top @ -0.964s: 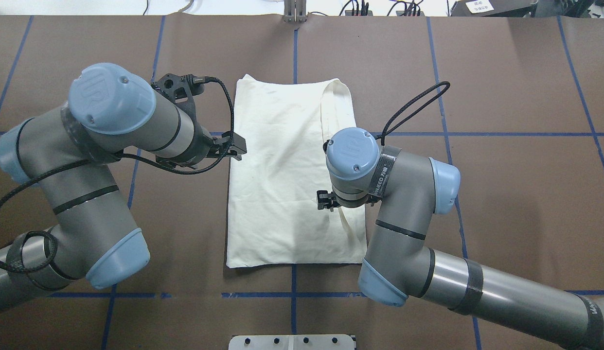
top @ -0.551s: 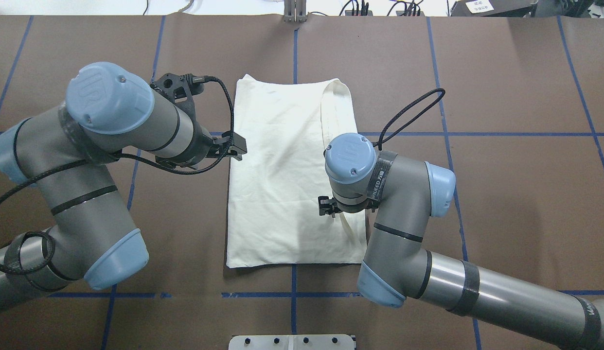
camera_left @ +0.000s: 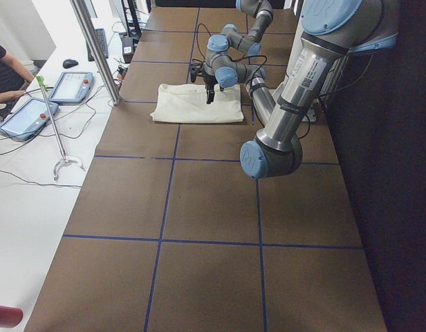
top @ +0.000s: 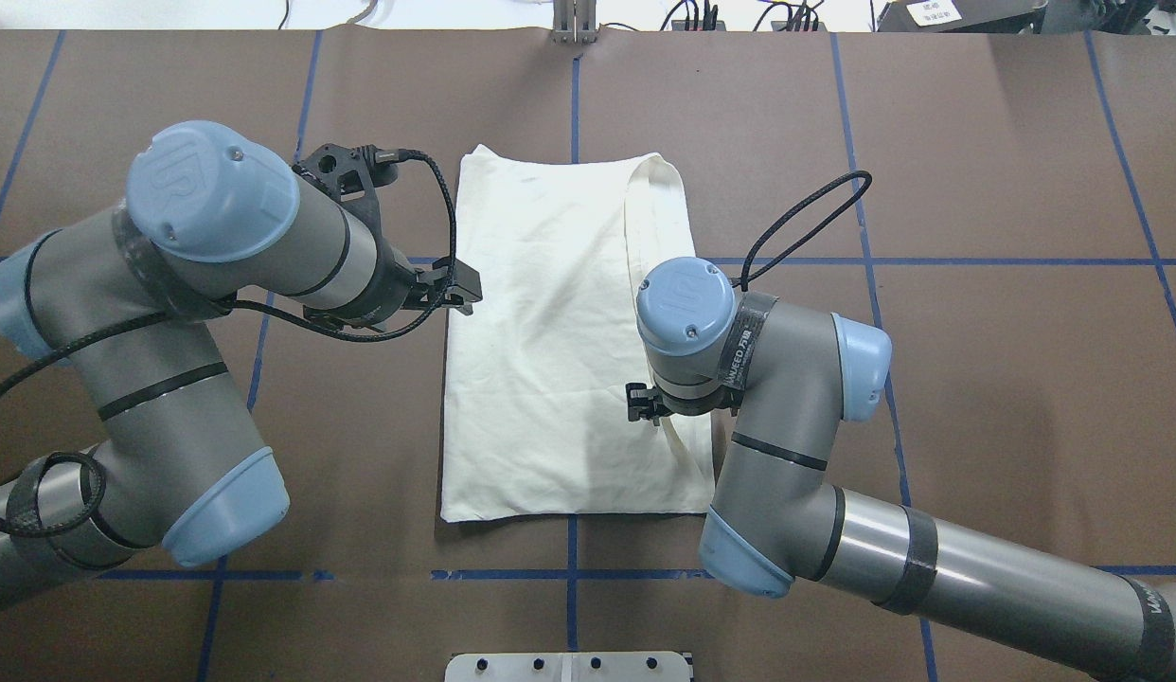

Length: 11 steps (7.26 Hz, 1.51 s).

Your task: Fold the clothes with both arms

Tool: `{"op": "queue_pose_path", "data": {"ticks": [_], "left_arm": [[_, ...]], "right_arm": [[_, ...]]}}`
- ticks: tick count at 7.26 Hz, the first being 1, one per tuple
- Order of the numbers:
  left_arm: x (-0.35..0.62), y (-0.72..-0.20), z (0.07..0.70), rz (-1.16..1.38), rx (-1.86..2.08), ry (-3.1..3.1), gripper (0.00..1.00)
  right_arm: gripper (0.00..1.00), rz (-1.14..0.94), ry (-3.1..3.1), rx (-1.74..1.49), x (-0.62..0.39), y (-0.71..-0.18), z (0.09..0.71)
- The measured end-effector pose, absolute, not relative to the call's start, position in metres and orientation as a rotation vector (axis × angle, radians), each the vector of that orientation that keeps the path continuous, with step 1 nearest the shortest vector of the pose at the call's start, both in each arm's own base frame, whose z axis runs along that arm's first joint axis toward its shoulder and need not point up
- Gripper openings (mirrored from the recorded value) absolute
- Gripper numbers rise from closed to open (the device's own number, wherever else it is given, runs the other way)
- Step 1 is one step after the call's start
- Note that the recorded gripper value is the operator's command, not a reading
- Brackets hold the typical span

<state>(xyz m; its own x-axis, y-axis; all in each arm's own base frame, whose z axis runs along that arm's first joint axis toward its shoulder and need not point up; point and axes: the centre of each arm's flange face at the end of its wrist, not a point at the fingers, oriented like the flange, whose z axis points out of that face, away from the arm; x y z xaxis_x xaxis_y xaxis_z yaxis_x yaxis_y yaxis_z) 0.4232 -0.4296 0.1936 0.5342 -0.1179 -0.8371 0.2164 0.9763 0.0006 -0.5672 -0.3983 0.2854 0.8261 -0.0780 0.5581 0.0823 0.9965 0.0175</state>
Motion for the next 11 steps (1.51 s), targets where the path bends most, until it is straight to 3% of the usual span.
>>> {"op": "queue_pose_path", "data": {"ticks": [5, 11], "left_arm": [[0.424, -0.43, 0.194, -0.199, 0.108, 0.987, 1.0], [0.427, -0.427, 0.194, -0.194, 0.105, 0.988, 1.0]], "right_arm": [[1.0, -0.076, -0.578, -0.015, -0.564, -0.402, 0.294], [1.0, -0.044, -0.566, -0.01, -0.496, -0.447, 0.32]]}}
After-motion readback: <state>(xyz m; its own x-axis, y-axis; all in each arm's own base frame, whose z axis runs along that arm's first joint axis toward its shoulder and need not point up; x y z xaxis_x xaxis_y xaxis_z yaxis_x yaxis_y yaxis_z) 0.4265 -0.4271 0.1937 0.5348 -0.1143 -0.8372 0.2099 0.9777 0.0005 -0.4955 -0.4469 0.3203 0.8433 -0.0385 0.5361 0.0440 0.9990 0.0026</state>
